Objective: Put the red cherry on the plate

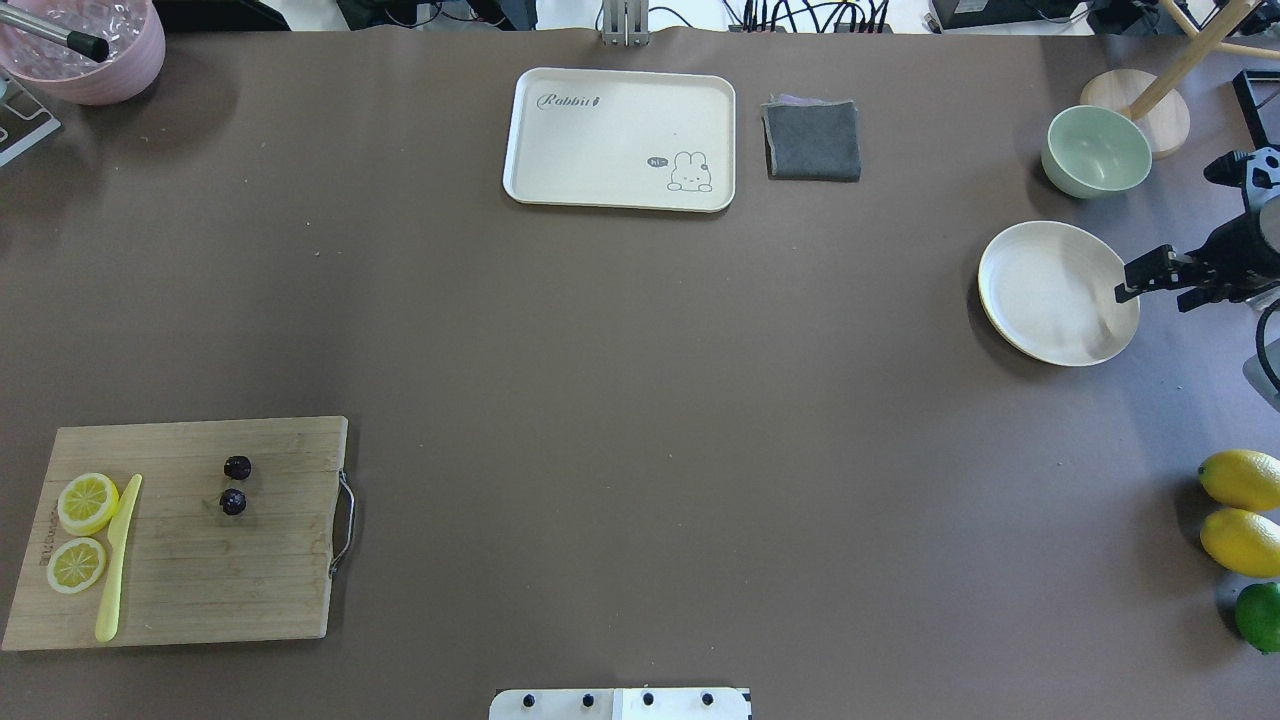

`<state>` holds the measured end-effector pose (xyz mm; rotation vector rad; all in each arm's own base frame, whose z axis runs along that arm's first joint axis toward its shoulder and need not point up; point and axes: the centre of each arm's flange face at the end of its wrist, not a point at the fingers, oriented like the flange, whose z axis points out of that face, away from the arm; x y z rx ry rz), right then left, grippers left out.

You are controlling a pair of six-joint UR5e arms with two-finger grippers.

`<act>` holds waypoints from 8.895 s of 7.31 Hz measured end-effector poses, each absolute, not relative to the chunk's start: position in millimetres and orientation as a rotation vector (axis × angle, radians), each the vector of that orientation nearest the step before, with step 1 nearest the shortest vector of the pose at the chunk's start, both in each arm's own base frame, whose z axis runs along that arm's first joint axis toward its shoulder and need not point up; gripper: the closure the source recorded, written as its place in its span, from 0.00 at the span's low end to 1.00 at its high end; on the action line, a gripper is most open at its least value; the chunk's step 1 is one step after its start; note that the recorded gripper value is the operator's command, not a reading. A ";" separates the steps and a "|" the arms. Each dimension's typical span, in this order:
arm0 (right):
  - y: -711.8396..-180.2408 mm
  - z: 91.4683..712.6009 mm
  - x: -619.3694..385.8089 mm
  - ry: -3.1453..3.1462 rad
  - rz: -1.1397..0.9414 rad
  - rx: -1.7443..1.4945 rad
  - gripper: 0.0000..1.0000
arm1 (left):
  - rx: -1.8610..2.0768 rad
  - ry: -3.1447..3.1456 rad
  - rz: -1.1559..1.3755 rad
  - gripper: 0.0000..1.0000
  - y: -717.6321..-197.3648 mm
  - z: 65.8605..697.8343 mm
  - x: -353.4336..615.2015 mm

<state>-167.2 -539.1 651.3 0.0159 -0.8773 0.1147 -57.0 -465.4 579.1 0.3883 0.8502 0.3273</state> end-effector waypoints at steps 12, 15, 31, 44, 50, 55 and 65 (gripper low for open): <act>-501.8 384.7 -332.6 -1.170 0.314 -0.140 1.00 | 0.222 1.063 -0.002 0.02 -459.9 493.7 88.3; -454.3 317.5 -438.2 -1.179 0.337 -0.180 1.00 | 0.153 1.091 -0.064 0.03 -412.0 473.6 187.6; -422.5 300.9 -480.4 -1.066 0.349 -0.093 0.00 | 0.090 1.012 -0.070 0.71 -342.7 499.9 329.5; -467.6 543.3 -126.9 -0.846 -0.062 0.123 0.00 | 0.035 1.229 -0.183 0.77 -412.8 225.3 511.1; -444.9 579.5 -80.6 -0.815 -0.076 0.131 0.00 | 0.047 1.210 -0.229 0.06 -422.3 184.2 585.7; -448.1 582.1 -57.0 -0.804 -0.091 0.175 0.00 | 0.230 0.957 0.064 0.03 -454.9 237.1 399.8; -441.4 589.7 -23.6 -0.820 -0.070 0.192 0.00 | 0.215 0.746 0.385 0.03 -464.9 597.4 -34.0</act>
